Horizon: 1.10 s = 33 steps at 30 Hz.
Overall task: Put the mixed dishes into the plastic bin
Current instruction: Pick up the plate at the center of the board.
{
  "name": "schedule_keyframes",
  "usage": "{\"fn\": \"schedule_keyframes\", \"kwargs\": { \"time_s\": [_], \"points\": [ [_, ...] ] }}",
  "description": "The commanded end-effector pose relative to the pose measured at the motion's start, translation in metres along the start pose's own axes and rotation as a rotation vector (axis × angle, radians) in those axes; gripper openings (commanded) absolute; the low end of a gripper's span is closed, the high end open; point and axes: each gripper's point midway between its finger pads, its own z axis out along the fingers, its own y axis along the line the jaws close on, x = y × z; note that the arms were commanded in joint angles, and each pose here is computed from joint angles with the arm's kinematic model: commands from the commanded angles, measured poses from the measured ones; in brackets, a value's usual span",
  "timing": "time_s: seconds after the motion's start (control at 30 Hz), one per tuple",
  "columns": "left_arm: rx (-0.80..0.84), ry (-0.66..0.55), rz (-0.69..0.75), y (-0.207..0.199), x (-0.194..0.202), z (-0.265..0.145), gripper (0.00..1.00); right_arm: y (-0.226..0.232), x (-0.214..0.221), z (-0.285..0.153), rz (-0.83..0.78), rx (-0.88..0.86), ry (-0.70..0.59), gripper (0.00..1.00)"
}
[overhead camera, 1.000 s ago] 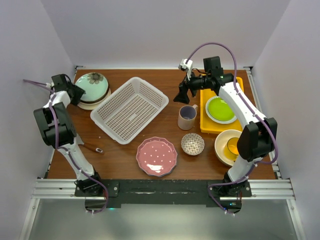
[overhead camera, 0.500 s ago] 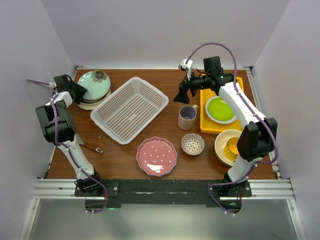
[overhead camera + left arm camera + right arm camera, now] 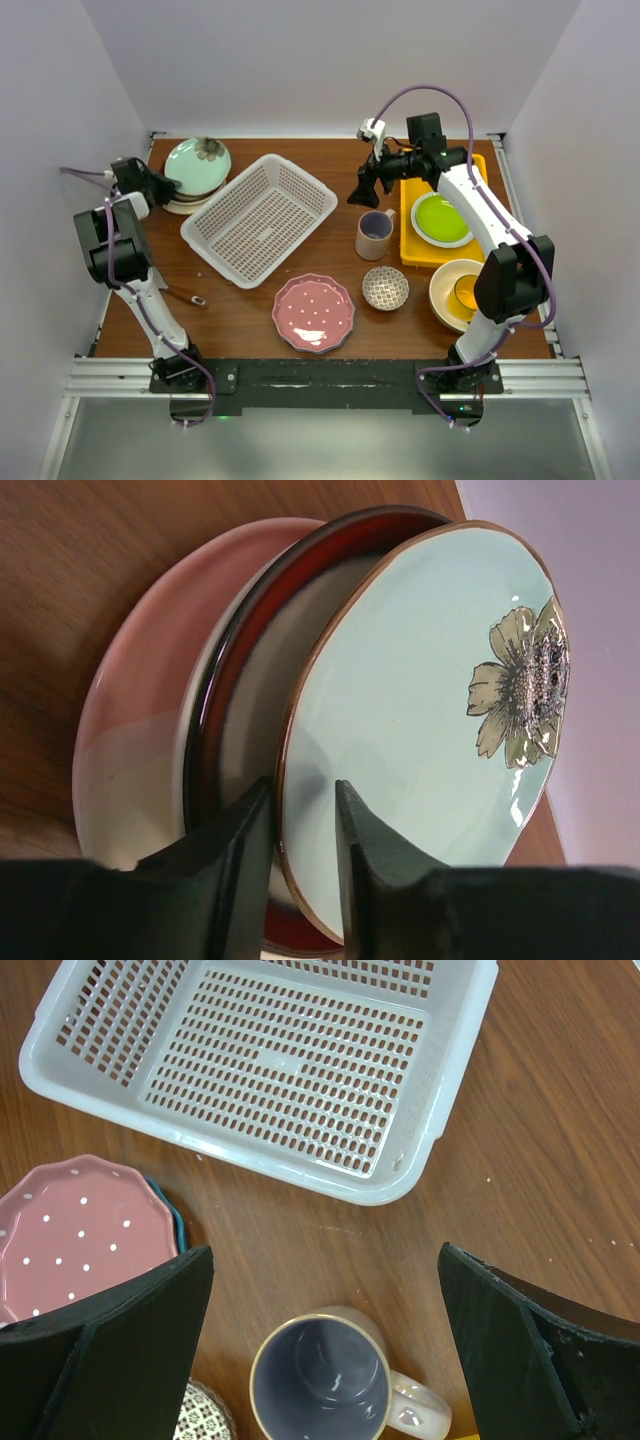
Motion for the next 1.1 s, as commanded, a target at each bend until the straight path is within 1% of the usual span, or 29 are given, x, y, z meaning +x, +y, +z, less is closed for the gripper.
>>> {"fn": "schedule_keyframes", "kwargs": {
  "time_s": [0.0,0.07,0.13,0.17,0.27,0.6,0.7,0.93,1.07],
  "points": [
    [0.137,0.009,-0.023,-0.027,0.0,-0.005,0.25,0.006,-0.024,-0.014,-0.064,0.023,-0.041,0.98],
    [0.157,-0.006,-0.035,-0.03,-0.004,-0.012,0.17,0.006,-0.024,-0.014,-0.064,0.023,-0.041,0.98],
    [0.172,-0.016,-0.04,-0.031,-0.006,-0.017,0.12,0.006,-0.025,-0.015,-0.068,0.024,-0.043,0.98],
    [0.184,-0.027,-0.042,-0.036,-0.01,-0.024,0.07,0.007,-0.024,-0.014,-0.063,0.023,-0.04,0.98],
    [0.206,-0.043,-0.049,-0.043,-0.017,-0.037,0.0,0.007,-0.024,-0.015,-0.067,0.023,-0.041,0.98],
    [0.248,-0.042,-0.13,-0.042,-0.024,-0.066,0.0,0.01,-0.026,-0.017,-0.071,0.019,-0.046,0.98],
    [0.286,-0.057,-0.157,-0.046,-0.029,-0.076,0.0,0.011,-0.027,-0.018,-0.073,0.019,-0.049,0.98],
    [0.408,-0.128,-0.183,-0.076,-0.059,-0.109,0.0,0.013,-0.029,-0.021,-0.081,0.016,-0.054,0.98],
    [0.454,-0.133,-0.201,-0.087,-0.064,-0.118,0.0,0.017,-0.029,-0.02,-0.081,0.003,-0.057,0.98]
  ]
}}
